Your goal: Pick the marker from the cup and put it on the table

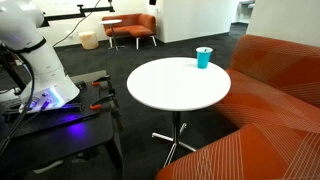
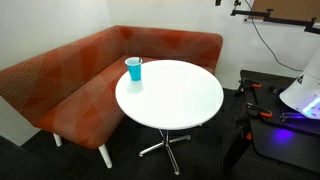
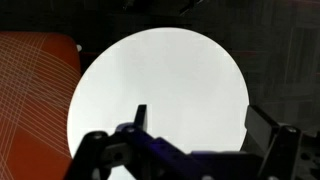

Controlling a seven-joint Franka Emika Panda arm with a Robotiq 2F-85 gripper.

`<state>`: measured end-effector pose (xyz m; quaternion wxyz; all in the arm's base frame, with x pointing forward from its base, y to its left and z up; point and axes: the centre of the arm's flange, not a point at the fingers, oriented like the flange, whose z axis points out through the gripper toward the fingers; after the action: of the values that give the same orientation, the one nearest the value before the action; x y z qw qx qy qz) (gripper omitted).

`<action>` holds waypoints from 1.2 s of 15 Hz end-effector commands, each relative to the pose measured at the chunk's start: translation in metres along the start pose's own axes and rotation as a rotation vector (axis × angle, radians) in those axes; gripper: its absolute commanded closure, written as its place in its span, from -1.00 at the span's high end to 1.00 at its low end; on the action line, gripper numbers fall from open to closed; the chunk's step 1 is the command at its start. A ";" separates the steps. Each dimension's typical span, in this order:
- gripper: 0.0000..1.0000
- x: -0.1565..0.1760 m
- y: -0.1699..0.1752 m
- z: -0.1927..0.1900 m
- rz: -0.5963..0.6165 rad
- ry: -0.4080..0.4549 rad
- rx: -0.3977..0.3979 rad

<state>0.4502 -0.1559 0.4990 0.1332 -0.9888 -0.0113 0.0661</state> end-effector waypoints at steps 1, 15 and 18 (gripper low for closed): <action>1.00 0.000 0.000 0.000 0.000 0.000 0.000; 1.00 0.043 -0.048 0.031 0.032 0.103 -0.035; 1.00 0.064 -0.068 0.050 0.078 0.149 -0.075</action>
<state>0.4933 -0.0955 0.4757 0.1059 -0.9942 0.0070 0.0147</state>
